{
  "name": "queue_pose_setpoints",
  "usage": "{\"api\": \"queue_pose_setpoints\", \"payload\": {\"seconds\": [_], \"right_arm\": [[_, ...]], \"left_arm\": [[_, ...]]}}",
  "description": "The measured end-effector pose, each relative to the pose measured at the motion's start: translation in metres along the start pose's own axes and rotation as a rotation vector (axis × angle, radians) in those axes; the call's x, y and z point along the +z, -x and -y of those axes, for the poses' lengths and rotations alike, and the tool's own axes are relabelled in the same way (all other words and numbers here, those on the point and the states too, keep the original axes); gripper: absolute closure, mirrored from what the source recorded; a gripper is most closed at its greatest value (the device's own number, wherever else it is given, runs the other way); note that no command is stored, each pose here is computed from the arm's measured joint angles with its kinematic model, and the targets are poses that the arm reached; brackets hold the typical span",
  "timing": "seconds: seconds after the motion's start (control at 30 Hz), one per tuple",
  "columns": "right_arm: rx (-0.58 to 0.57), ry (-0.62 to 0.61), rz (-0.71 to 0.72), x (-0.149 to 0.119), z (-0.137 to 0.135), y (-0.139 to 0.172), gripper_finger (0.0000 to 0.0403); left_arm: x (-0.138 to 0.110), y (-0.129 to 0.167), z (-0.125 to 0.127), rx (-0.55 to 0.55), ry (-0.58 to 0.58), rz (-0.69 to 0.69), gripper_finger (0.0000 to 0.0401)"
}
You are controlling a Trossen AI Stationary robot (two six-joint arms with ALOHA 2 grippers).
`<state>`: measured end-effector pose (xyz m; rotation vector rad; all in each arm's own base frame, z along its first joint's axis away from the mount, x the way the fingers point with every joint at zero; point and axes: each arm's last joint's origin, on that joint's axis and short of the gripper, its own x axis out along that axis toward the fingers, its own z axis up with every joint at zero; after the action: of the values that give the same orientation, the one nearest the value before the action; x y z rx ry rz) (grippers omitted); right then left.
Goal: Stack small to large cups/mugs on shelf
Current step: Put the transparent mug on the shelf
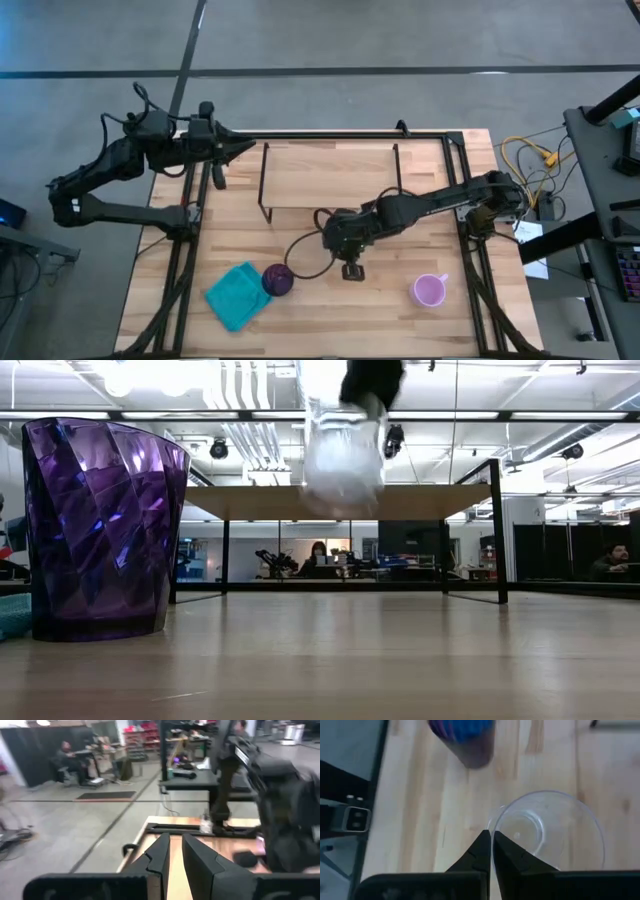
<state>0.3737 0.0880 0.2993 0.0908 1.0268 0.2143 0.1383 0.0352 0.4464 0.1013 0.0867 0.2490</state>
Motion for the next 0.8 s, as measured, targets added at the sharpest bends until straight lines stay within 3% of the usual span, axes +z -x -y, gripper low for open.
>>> {"api": "queue_pose_setpoints", "payload": {"seconds": [0.3,0.5,0.67,0.8], "right_arm": [[0.031,0.252,0.271,0.051,-0.020,0.100,0.0395],[0.106,0.388,0.487,0.067,-0.035,0.163,0.0395],[0.113,0.517,0.598,0.070,-0.046,0.189,0.0395],[0.186,0.640,0.683,0.074,-0.053,0.194,0.0395]], "left_arm": [[-0.010,-0.013,0.006,-0.188,0.007,-0.076,0.0365],[-0.011,-0.018,0.012,-0.380,0.020,-0.070,0.0365],[-0.013,-0.025,0.018,-0.597,0.057,-0.072,0.0365],[-0.010,-0.039,0.021,-0.736,0.121,-0.040,0.0365]]}}
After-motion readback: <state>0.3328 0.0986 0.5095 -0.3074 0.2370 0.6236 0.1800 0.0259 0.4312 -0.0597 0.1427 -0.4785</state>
